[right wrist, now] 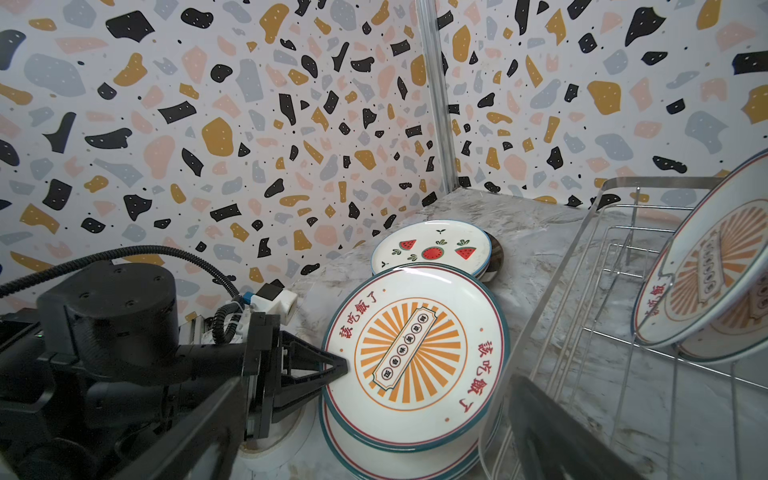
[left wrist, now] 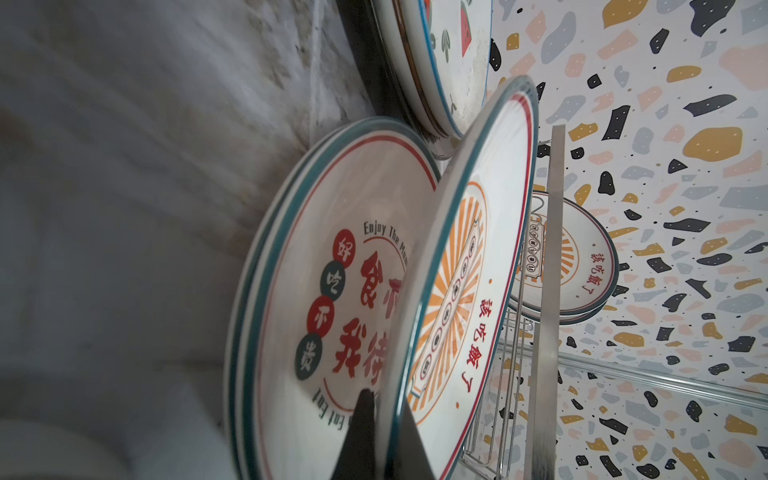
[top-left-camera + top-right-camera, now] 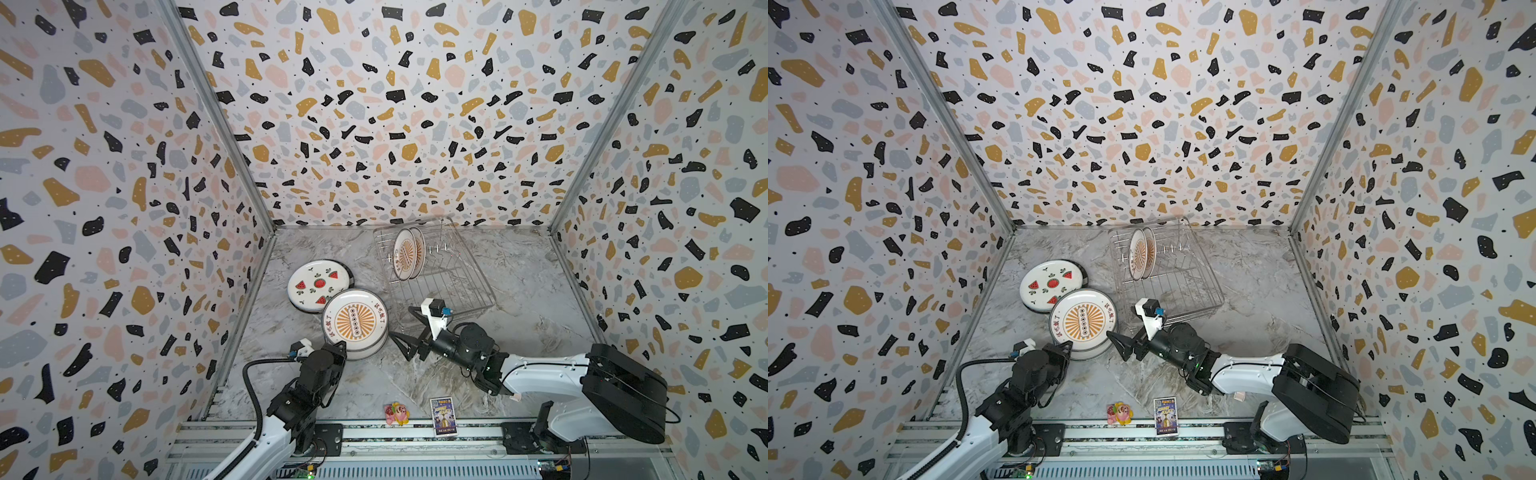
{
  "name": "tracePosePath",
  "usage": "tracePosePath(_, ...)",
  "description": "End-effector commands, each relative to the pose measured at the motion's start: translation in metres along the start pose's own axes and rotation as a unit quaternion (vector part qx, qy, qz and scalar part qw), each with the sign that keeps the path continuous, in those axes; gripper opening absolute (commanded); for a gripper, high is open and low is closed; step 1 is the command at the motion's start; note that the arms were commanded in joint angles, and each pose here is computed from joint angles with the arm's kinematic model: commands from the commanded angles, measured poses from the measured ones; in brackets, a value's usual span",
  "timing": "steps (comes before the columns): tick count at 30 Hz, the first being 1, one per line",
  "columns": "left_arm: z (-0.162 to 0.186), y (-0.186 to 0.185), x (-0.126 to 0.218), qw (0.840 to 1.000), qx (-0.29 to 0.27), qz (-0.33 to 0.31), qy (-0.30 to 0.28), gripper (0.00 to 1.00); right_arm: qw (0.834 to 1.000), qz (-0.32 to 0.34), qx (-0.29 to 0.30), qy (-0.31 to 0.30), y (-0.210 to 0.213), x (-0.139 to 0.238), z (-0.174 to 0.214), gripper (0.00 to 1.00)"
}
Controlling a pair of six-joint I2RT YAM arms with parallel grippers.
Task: Unload the plates from the dish rack
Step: 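Lower the sunburst plate onto the red-text stack with left while right draws back, then set the plate flat, open the left gripper while right reaches the rack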
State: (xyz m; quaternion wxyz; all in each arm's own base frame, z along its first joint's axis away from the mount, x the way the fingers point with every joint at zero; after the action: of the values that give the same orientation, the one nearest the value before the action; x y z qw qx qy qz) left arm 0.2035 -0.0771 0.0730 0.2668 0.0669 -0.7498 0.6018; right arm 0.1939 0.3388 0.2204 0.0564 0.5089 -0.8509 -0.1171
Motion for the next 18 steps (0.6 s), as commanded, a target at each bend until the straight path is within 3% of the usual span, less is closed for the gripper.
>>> tracePosePath(1, -0.003, 0.001, 0.000, 1.000, 0.001, -0.013, -0.008, 0.00, 1.000, -0.002, -0.003, -0.021, 0.004, -0.001, -0.015, 0.99)
tracePosePath(13, -0.006, 0.004, -0.003, 0.999, -0.018, -0.044, -0.020, 0.00, 1.000, 0.010, 0.005, -0.006, 0.001, -0.007, -0.013, 0.99)
tracePosePath(17, -0.006, 0.003, -0.003, 0.998, -0.024, -0.050, -0.021, 0.08, 1.000, 0.020, 0.006, 0.002, -0.002, -0.011, -0.011, 0.99)
tracePosePath(18, -0.006, 0.003, -0.004, 0.998, -0.023, -0.049, -0.020, 0.15, 1.000, 0.021, 0.007, 0.005, -0.002, -0.011, -0.010, 0.99)
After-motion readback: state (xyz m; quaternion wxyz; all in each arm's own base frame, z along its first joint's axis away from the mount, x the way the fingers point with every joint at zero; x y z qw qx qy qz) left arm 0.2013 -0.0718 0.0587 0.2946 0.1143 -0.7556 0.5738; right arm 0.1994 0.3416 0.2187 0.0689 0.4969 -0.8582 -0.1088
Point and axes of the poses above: each gripper's point midway between its finger pads, its own x axis back along the fingers, its own y axis along the line the jaws close on, z = x × y, the point moved 3 cm from there along x, back along the fingers
